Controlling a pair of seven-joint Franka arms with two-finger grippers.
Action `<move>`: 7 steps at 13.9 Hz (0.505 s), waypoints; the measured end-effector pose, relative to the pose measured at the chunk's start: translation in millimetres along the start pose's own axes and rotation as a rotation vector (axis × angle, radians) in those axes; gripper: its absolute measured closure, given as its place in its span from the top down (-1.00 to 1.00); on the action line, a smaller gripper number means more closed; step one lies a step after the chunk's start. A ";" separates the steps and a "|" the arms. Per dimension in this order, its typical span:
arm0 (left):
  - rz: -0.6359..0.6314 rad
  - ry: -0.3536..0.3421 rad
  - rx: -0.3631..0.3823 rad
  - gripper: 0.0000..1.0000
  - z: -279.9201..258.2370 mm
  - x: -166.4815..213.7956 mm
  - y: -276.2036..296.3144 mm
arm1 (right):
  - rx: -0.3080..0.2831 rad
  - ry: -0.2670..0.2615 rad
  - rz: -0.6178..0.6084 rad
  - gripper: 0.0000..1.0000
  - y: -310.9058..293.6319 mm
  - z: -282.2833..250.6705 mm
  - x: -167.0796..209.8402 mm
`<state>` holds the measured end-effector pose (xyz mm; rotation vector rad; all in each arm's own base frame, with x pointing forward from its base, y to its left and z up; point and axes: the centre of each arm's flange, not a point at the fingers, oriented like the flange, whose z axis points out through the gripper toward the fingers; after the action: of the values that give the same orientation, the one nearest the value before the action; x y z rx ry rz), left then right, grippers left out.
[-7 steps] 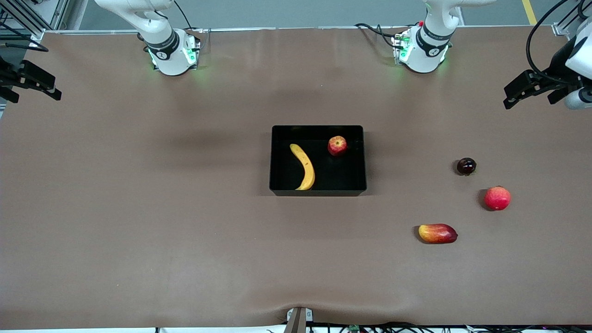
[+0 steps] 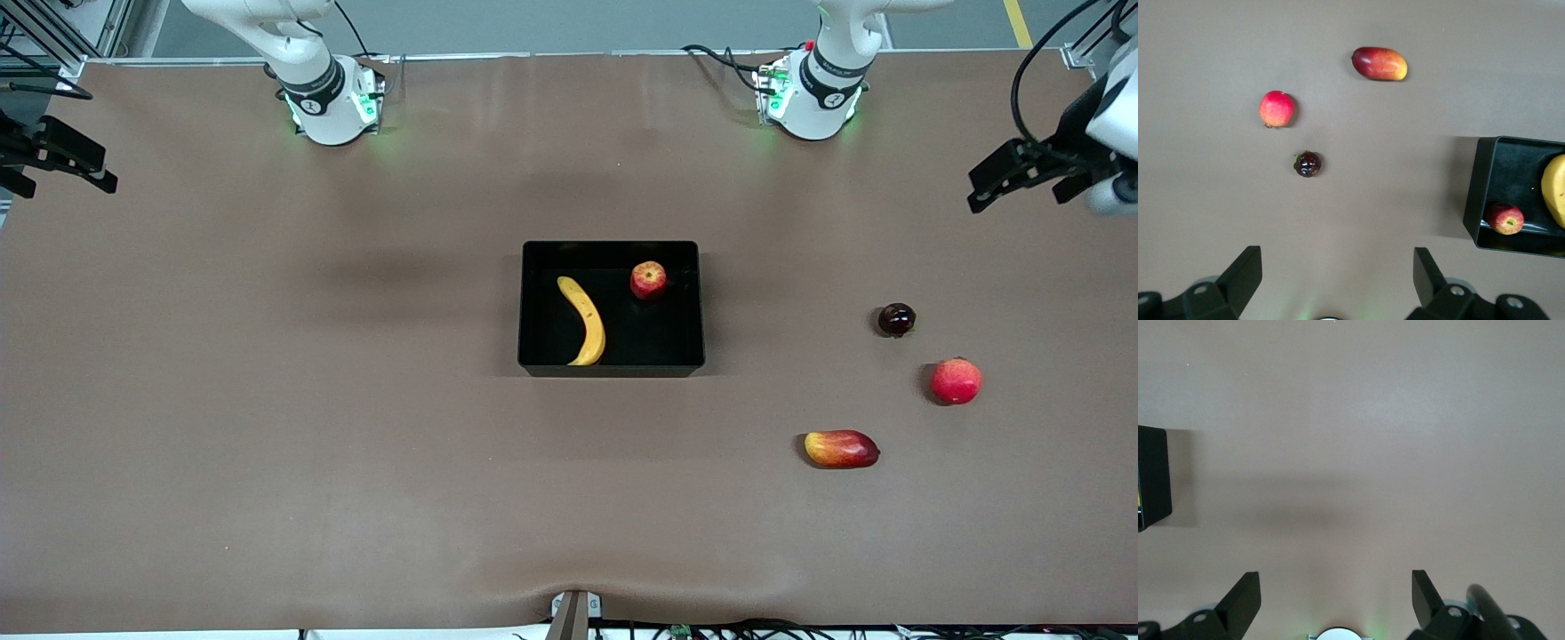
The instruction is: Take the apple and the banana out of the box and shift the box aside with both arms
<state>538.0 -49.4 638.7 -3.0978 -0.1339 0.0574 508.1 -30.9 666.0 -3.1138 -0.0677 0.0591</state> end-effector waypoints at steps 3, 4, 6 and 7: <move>-0.001 -0.046 0.006 1.00 63.9 30.1 33.4 | 0.000 -0.005 0.000 1.00 0.4 3.3 4.3; -0.003 -0.034 0.002 1.00 88.0 37.8 47.5 | 0.000 -0.007 0.000 1.00 0.6 4.4 6.2; -0.012 -0.002 -0.011 1.00 133.1 44.9 69.8 | 0.000 -0.012 0.001 1.00 0.9 7.1 9.1; -0.032 0.010 -0.018 1.00 153.3 44.9 81.9 | 0.000 -0.014 0.001 1.00 1.1 8.5 10.2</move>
<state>583.7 -121.0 480.6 -3.1127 -0.1852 0.0400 518.0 -31.3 657.0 -3.1135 -0.0666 0.0816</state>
